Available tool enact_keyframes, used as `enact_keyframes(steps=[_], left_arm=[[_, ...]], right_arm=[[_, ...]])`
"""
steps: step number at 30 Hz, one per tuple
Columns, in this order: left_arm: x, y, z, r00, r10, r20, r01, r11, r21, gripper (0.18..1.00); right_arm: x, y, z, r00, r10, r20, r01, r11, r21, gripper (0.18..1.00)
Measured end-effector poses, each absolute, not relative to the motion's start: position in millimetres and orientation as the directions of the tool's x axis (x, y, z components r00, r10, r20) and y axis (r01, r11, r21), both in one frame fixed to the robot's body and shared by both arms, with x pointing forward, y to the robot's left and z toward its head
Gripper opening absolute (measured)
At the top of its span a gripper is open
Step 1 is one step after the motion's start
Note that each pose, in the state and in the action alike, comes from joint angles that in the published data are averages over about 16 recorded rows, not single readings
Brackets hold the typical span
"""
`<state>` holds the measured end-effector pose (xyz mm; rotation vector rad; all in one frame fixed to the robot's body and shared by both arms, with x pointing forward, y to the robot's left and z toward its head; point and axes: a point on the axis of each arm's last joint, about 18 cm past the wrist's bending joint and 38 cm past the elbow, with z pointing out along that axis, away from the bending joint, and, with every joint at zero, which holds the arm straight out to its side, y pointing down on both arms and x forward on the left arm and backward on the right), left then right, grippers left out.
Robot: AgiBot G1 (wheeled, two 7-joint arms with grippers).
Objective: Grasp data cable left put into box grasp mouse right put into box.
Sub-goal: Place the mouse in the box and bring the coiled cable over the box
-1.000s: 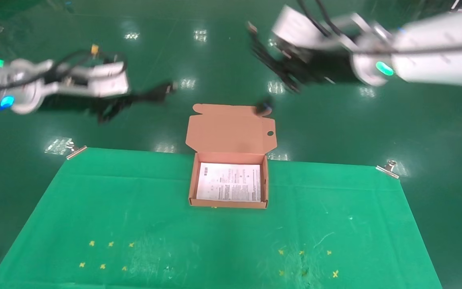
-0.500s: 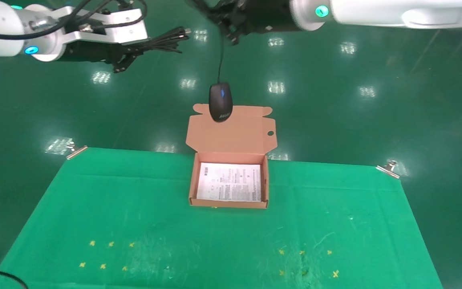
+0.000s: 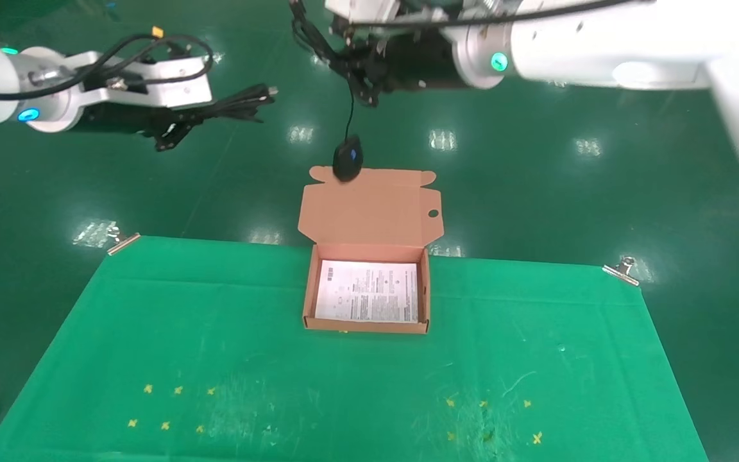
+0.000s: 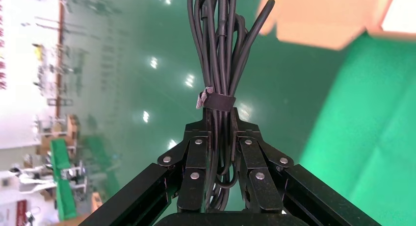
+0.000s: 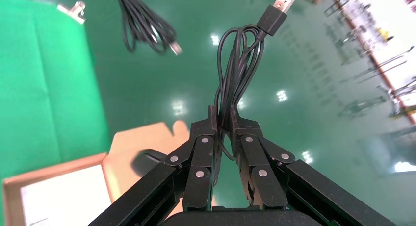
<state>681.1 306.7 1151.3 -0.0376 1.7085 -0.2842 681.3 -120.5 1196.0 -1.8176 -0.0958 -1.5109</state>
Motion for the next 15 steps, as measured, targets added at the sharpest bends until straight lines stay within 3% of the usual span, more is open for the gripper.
enact_keyframes(steps=[15], left_arm=[[664.7, 354.5, 1111.6, -0.242, -0.203, -0.949, -0.041, 0.979, -0.199, 0.247]], right_arm=[[707.2, -106.0, 1124.0, 0.414, -0.360, 0.836, 0.432, -0.731, -0.529, 0.222]])
